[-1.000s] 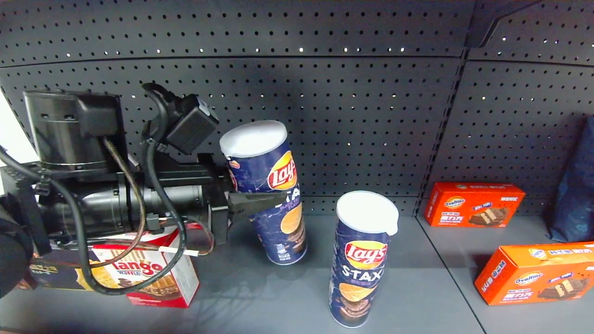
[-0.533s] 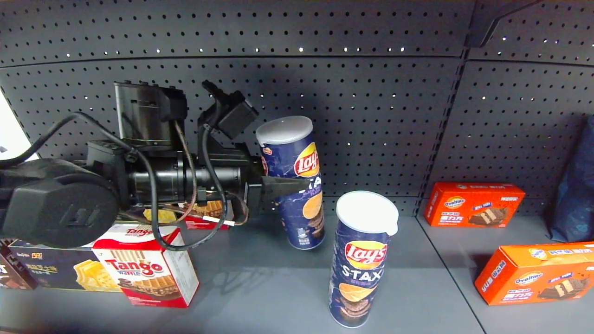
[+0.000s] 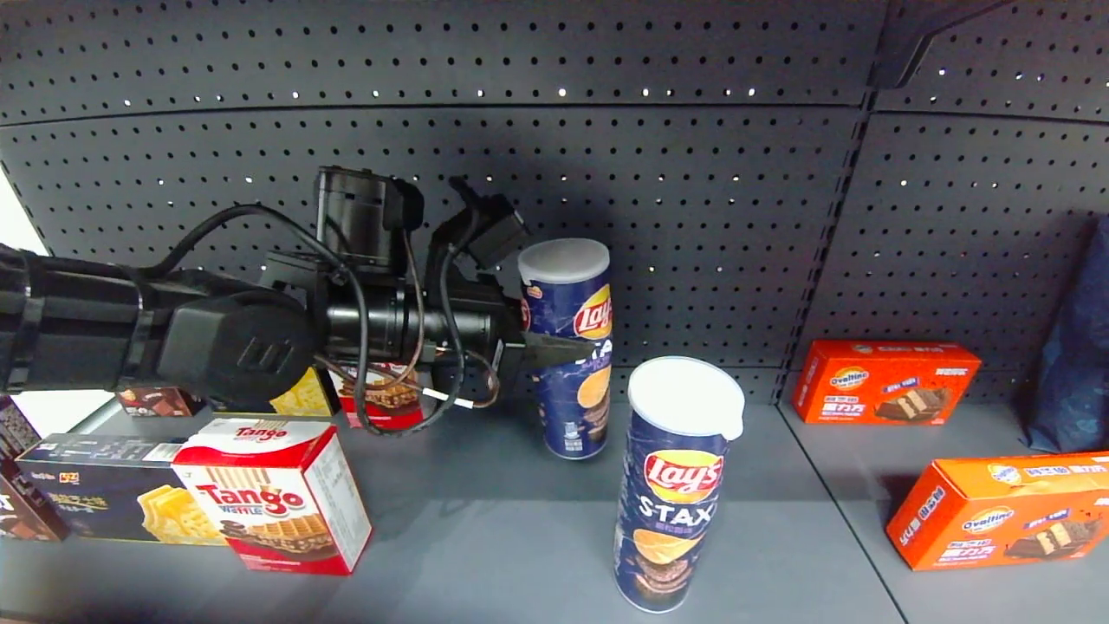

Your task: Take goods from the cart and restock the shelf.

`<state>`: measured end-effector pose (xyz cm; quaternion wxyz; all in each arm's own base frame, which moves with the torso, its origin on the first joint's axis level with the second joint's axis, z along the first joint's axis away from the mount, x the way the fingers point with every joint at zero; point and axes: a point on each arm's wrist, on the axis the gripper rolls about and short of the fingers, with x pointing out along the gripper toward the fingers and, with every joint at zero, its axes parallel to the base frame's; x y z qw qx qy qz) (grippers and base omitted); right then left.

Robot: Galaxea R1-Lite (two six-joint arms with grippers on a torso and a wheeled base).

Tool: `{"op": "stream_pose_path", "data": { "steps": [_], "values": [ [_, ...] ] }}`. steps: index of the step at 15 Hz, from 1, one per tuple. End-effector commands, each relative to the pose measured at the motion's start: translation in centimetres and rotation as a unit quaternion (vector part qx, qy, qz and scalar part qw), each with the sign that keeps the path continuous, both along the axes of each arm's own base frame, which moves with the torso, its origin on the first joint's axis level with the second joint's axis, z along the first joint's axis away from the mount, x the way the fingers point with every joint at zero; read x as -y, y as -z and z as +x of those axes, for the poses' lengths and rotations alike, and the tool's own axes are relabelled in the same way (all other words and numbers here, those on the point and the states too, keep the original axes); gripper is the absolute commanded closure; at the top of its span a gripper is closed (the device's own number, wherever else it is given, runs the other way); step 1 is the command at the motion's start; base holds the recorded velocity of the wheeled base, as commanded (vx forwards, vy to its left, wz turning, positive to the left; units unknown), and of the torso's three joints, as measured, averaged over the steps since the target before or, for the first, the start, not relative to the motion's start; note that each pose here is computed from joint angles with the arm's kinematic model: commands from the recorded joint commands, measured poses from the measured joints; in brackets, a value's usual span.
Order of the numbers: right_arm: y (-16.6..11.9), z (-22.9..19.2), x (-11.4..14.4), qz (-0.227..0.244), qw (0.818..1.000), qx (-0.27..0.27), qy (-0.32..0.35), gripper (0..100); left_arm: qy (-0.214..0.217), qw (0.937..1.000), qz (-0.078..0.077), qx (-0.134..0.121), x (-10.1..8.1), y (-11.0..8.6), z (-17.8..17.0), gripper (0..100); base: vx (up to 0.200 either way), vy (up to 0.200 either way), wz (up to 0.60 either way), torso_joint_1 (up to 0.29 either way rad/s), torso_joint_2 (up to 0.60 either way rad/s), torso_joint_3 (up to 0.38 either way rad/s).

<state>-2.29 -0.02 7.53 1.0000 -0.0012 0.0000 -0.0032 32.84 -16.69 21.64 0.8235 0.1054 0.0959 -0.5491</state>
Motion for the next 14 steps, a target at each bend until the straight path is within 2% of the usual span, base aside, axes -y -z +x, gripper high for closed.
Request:
{"op": "stream_pose_path", "data": {
  "steps": [1,8,14],
  "values": [
    [0.0,0.0,0.0,0.0,1.0,-0.001,0.0,0,0.001,1.0,0.001,-0.001,0.7,0.4,1.3,100,0.0,0.0,0.0,0.0,0.0,0.0],
    [0.0,0.0,0.0,0.0,1.0,-0.001,0.0,0,0.011,0.9998,0.014,0.011,1.6,1.7,3.0,100,0.0,0.0,0.0,0.0,0.0,0.0],
    [0.0,0.0,0.0,0.0,1.0,-0.001,0.0,0,0.017,0.9997,0.015,0.003,1.8,2.2,3.2,100,0.0,0.0,0.0,0.0,0.0,0.0]
  ]
}}
